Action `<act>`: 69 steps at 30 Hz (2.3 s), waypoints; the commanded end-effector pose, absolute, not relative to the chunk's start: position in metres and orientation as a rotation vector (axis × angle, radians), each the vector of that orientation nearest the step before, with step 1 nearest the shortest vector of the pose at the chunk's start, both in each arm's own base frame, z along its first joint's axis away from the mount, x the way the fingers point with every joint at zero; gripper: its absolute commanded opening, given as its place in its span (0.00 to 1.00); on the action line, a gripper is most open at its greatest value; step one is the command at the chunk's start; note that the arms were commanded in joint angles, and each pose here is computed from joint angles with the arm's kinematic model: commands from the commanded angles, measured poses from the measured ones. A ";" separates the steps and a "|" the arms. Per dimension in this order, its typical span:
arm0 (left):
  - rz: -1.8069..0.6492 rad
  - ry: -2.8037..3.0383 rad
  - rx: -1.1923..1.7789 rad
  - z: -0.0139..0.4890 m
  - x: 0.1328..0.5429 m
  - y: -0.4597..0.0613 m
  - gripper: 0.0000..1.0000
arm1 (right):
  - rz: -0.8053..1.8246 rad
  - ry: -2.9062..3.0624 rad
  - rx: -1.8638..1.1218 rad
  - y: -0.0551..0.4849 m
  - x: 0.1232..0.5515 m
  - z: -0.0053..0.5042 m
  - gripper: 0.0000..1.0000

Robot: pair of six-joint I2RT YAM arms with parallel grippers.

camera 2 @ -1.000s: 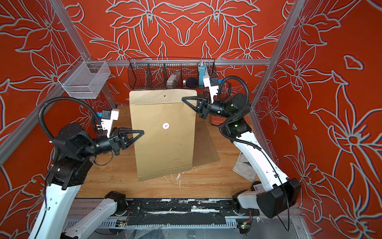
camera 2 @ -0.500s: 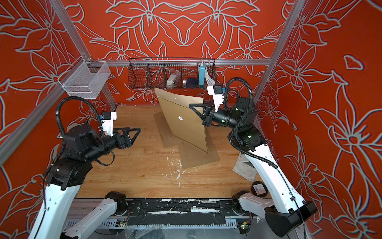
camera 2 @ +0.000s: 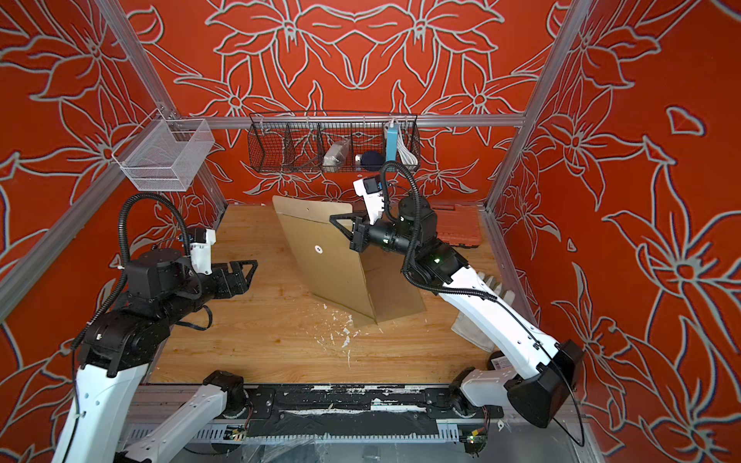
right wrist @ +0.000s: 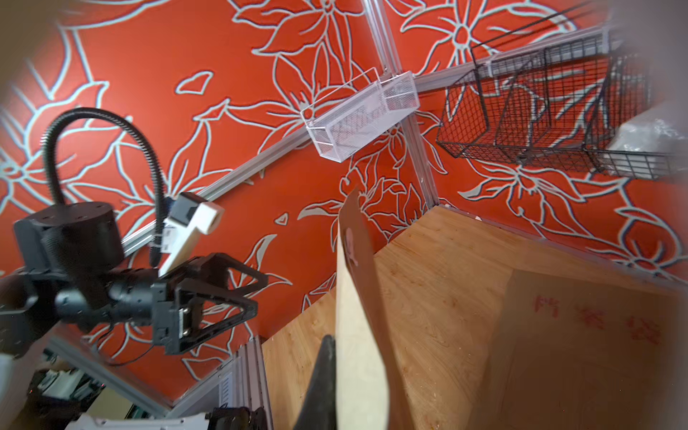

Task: Open the file bag
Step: Place the file bag at the center of the board.

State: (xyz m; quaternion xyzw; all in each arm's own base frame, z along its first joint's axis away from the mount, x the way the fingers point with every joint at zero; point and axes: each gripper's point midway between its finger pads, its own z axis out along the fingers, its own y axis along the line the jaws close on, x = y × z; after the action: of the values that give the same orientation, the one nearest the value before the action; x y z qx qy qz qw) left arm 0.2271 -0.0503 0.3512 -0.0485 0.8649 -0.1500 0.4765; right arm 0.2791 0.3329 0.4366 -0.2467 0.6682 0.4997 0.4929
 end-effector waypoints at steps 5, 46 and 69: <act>-0.370 2.306 -0.107 0.311 0.243 -0.059 0.97 | 1.039 1.840 -0.358 0.361 0.371 0.340 0.00; -0.540 2.605 -0.355 0.190 0.260 -0.082 0.99 | 1.129 2.299 -0.463 0.530 0.417 0.106 0.35; -0.648 2.656 -0.228 0.136 0.310 -0.167 0.84 | 0.457 2.368 -0.380 0.307 0.386 0.134 0.90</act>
State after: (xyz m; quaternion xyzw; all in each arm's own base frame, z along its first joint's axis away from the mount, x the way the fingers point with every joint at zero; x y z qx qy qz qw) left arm 0.2821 -0.1523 0.1324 -0.0809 0.9569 -0.2214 0.1699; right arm 0.3773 0.3357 0.1511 -0.1514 0.9030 0.2051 0.3457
